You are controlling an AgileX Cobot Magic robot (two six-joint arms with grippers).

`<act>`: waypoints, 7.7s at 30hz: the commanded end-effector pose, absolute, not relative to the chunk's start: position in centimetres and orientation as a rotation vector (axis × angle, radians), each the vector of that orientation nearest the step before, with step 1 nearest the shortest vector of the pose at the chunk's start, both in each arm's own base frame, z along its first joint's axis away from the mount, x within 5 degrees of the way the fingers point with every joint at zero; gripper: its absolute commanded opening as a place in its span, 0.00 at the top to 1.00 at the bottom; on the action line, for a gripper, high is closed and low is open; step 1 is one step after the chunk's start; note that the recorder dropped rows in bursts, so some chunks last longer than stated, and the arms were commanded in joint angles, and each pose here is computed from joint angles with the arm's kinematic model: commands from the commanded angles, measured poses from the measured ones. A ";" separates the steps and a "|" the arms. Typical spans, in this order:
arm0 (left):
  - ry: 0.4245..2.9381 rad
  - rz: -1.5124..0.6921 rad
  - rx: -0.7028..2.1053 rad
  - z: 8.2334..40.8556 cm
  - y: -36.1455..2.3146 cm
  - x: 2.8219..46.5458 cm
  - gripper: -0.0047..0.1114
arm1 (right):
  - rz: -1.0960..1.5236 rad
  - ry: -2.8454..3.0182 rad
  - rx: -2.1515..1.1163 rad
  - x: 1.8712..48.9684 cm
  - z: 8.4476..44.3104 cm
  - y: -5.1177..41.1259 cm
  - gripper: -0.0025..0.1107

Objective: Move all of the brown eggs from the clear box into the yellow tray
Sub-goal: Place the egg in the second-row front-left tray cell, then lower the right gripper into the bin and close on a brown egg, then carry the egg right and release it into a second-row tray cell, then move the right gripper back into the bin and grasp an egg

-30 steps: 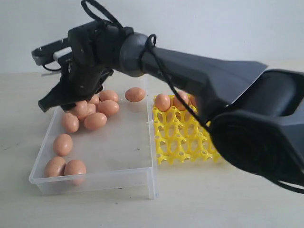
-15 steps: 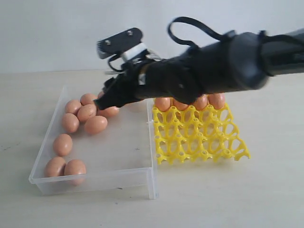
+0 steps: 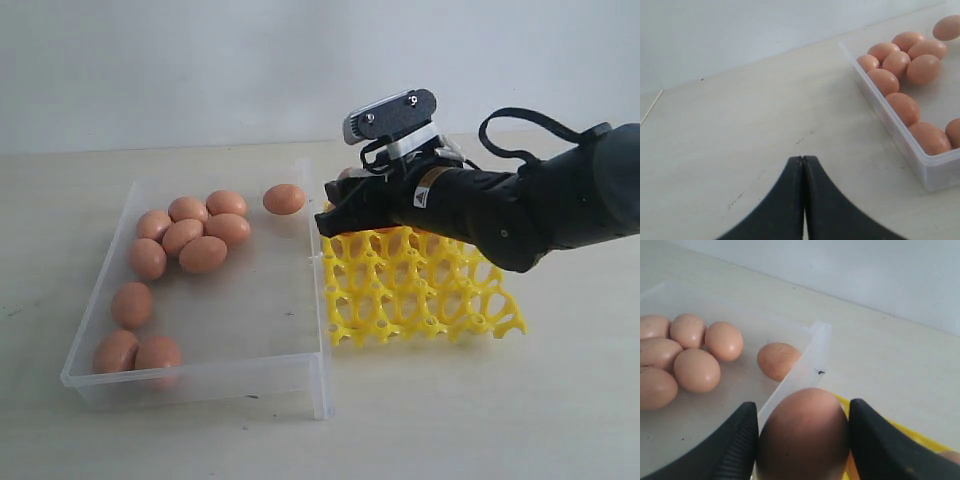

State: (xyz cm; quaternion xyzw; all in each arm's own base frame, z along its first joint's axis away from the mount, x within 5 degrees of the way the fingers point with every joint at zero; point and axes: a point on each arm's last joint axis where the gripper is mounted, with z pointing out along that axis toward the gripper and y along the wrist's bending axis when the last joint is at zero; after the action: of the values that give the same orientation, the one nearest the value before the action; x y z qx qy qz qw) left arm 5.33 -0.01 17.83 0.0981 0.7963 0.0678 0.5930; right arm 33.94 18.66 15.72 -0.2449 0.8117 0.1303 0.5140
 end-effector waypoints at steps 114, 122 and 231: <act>1.834 0.154 0.223 18.1 0.0 5.3 0.96 | 0.441 1.964 -0.491 32.2 19.5 21.4 0.98; 1.834 0.154 0.223 18.1 0.0 5.3 0.96 | 0.360 1.975 -0.347 33.3 16.8 16.1 0.98; 1.834 0.154 0.223 18.1 0.0 5.3 0.96 | 0.160 2.409 -1.331 33.7 19.4 31.4 0.48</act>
State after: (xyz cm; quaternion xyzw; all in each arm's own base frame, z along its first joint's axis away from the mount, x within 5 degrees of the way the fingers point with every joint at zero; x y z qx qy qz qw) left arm 5.33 -0.01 17.83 0.0981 0.7963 0.0678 0.5930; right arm 33.50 31.88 19.12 -0.3983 0.8924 0.1076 0.1829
